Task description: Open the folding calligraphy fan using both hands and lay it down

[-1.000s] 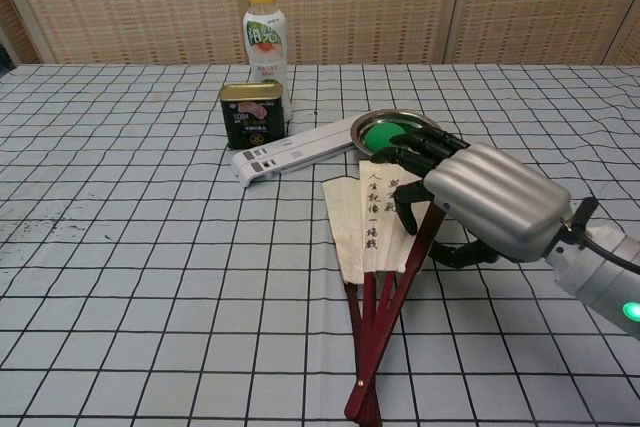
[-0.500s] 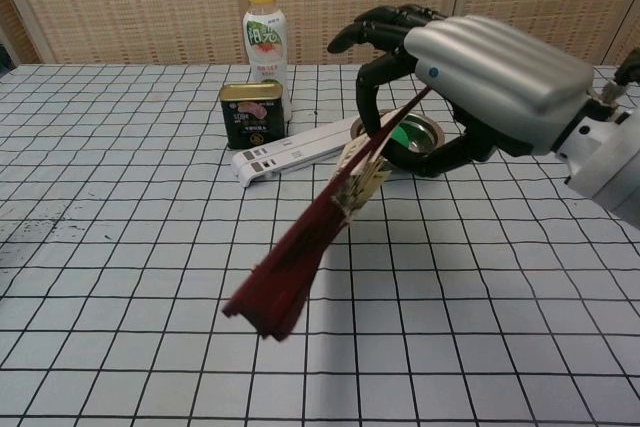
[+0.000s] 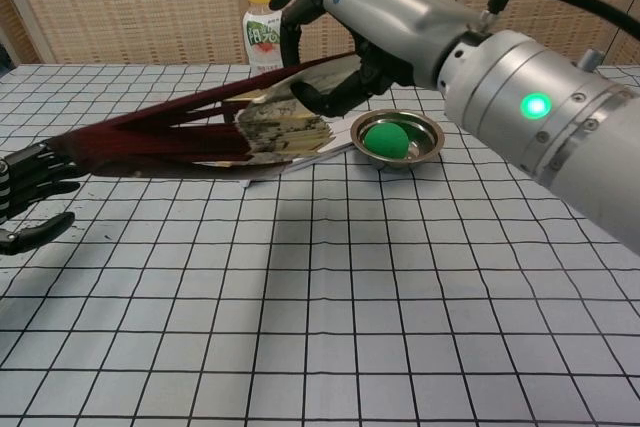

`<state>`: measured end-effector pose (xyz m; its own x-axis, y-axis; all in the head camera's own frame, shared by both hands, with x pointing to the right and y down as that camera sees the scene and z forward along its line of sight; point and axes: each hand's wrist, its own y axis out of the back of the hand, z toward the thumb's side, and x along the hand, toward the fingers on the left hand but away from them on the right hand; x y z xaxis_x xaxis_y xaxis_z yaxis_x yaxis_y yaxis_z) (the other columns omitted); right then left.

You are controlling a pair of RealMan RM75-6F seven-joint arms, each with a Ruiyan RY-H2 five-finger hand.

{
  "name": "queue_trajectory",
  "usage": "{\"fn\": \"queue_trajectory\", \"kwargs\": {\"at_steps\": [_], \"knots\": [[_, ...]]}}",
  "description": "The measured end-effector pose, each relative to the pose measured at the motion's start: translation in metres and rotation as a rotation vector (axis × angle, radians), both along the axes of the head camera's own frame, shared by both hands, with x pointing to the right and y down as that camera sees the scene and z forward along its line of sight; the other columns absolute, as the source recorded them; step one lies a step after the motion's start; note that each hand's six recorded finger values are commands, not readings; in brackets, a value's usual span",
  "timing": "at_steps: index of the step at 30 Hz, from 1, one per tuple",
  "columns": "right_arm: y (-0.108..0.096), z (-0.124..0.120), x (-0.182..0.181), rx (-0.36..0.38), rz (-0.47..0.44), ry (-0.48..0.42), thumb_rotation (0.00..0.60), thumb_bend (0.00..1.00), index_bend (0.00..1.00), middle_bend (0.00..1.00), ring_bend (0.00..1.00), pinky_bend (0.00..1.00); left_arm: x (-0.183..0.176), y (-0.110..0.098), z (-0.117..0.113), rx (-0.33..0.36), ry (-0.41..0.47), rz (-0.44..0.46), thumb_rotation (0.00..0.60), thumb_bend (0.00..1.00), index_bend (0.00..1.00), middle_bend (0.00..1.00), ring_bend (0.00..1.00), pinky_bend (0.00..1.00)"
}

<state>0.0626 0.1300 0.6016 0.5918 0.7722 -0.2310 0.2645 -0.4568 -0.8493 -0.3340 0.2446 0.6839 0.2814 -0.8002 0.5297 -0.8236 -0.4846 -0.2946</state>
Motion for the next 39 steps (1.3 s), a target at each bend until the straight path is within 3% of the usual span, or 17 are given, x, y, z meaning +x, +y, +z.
{"fn": "queue_trajectory", "kwargs": {"at_steps": [8, 17, 23, 25, 28, 33, 36, 39], "knots": [[-0.003, 0.001, -0.046, -0.057, 0.023, -0.045, 0.6, 0.71, 0.75, 0.11, 0.0, 0.0, 0.031, 0.001, 0.004, -0.043, 0.111, -0.038, 0.6, 0.41, 0.0, 0.0, 0.0, 0.01], [-0.007, 0.011, -0.075, -0.1, 0.059, -0.045, 0.6, 0.71, 0.75, 0.11, 0.0, 0.0, 0.066, 0.001, -0.005, -0.019, 0.211, -0.042, 0.6, 0.41, 0.0, 0.0, 0.0, 0.01], [-0.007, 0.018, -0.082, -0.121, 0.077, -0.052, 0.6, 0.71, 0.75, 0.11, 0.0, 0.0, 0.079, -0.007, -0.004, 0.0, 0.232, -0.112, 0.6, 0.41, 0.01, 0.0, 0.0, 0.01], [-0.008, 0.02, -0.084, -0.126, 0.081, -0.056, 0.6, 0.71, 0.75, 0.11, 0.0, 0.0, 0.083, -0.008, -0.004, 0.006, 0.236, -0.135, 0.6, 0.41, 0.08, 0.0, 0.0, 0.01], [-0.008, 0.021, -0.086, -0.134, 0.087, -0.066, 0.6, 0.71, 0.75, 0.11, 0.0, 0.0, 0.084, -0.008, -0.003, 0.007, 0.232, -0.154, 0.6, 0.44, 0.31, 0.0, 0.0, 0.01], [-0.01, 0.018, -0.084, -0.137, 0.092, -0.081, 0.6, 0.71, 0.75, 0.11, 0.0, 0.0, 0.083, -0.009, 0.0, 0.025, 0.203, -0.216, 0.6, 0.64, 0.66, 0.04, 0.0, 0.03], [-0.012, 0.015, -0.081, -0.132, 0.097, -0.086, 0.6, 0.71, 0.75, 0.11, 0.0, 0.0, 0.08, -0.012, 0.001, 0.041, 0.184, -0.275, 0.6, 0.7, 0.73, 0.1, 0.0, 0.05], [-0.016, 0.013, -0.076, -0.127, 0.105, -0.087, 0.6, 0.71, 0.75, 0.11, 0.0, 0.0, 0.077, -0.017, -0.001, 0.075, 0.155, -0.333, 0.6, 0.7, 0.74, 0.12, 0.0, 0.05]]}}
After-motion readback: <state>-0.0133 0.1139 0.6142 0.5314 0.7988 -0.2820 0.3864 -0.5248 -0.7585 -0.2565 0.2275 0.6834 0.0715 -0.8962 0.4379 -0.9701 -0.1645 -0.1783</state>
